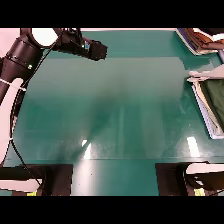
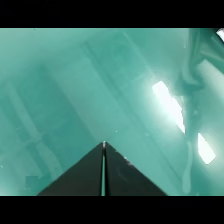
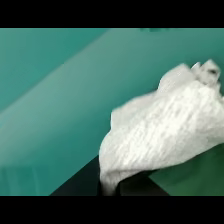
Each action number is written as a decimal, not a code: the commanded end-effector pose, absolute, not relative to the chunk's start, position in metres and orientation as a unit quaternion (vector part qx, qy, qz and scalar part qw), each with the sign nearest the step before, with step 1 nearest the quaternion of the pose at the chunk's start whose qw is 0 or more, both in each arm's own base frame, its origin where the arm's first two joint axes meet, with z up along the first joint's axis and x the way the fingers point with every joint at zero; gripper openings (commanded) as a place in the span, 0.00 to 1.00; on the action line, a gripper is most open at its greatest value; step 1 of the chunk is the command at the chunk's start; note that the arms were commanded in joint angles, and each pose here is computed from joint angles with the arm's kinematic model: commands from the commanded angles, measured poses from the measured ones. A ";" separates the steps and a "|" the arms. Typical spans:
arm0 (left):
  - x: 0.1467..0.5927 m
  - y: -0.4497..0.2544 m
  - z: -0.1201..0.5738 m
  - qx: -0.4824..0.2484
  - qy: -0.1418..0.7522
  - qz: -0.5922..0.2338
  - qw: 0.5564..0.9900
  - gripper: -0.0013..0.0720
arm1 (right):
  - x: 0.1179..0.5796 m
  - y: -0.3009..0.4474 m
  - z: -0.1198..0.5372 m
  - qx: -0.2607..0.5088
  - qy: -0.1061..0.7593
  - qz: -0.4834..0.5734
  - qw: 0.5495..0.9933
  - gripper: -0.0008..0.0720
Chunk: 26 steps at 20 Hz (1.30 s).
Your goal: Fold the shirts.
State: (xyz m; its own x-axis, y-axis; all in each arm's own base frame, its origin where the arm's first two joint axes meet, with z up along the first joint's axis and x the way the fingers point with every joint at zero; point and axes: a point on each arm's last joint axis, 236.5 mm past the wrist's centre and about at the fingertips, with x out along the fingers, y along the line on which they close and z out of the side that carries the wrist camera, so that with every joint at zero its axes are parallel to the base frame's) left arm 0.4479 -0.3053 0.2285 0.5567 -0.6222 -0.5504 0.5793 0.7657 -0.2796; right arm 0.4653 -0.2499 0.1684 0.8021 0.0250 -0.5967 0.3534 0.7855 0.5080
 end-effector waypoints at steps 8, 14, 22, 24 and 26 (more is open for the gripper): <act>0.448 -0.306 0.228 -0.034 0.325 -0.341 0.881 0.05 | 0.428 -0.268 0.275 0.279 0.177 -0.133 0.934 0.03; 0.447 -0.305 0.227 -0.032 0.328 -0.342 0.880 0.05 | 0.369 -0.270 0.230 0.230 0.310 -0.200 0.901 0.03; 0.440 -0.304 0.219 -0.021 0.347 -0.345 0.872 0.05 | 0.267 -0.274 0.134 0.258 0.418 -0.296 0.819 0.04; 0.440 -0.304 0.219 -0.021 0.347 -0.345 0.872 0.05 | 0.246 -0.277 0.121 0.275 0.419 -0.315 0.806 0.04; 0.440 -0.304 0.219 -0.021 0.348 -0.345 0.872 0.05 | 0.233 -0.278 0.112 0.286 0.420 -0.327 0.797 0.35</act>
